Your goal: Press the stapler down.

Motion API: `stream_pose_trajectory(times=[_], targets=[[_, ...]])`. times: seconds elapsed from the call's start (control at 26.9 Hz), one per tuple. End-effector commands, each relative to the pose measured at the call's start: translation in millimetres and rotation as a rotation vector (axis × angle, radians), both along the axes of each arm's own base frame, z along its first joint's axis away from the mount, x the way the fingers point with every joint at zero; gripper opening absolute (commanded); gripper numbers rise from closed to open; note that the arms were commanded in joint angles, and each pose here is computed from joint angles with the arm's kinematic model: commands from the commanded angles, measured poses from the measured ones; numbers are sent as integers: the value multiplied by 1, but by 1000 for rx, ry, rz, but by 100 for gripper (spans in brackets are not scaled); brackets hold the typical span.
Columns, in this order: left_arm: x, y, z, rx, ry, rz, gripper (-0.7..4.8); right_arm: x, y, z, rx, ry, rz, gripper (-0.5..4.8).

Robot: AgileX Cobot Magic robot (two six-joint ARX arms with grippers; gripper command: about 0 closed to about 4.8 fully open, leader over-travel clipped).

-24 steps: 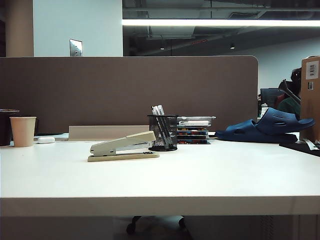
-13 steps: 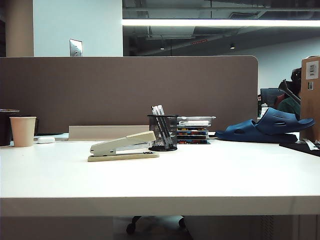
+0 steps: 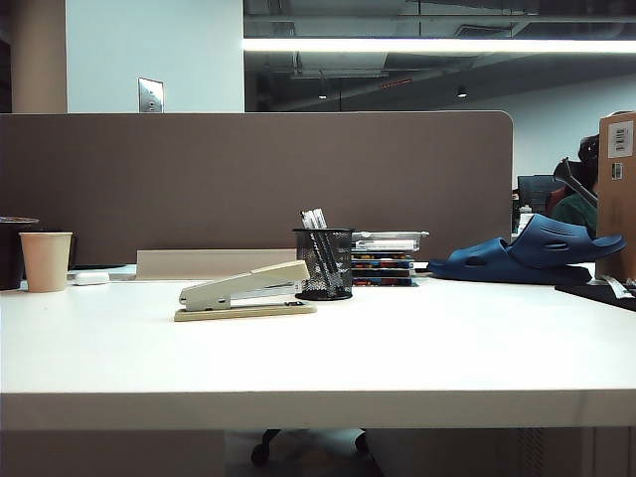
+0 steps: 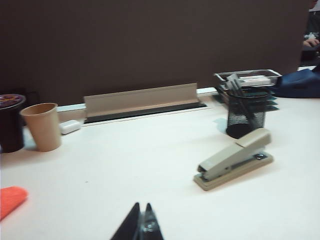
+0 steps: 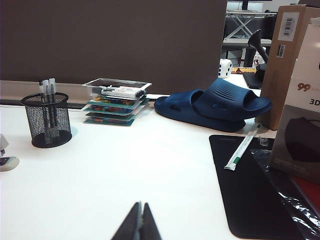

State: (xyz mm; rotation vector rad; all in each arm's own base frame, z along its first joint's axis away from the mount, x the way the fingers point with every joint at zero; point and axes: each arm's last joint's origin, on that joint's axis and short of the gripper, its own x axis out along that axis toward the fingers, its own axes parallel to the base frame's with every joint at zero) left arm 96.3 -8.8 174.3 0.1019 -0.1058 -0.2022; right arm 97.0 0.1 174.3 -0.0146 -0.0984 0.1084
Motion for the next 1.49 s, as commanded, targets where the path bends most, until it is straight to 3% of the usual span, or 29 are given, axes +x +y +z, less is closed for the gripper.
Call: stream_pose_trajectory(times=[0.04,0.45,0.59,0.93,1.34,1.49], targets=[[-1,-3,-1,9,14,-88,-6,-1,0,2,4,-23,7,-9],[-3,-8,-9,17,99,-291,-5,-9,1,28,4,-18,3,-9],[-3,-8,-14,9,154,-312,-5,-19,1,52,5,1,4,-9],[-4,-9,-14,9,160,-349,-6,-27,2,100,5,56,38,-9],[-4,-9,-14,9,160,-349,-5,11,5,178,15,205,177,-9],[-4,-9,-14,9,160,-349,-5,45,6,212,29,281,271,-9]])
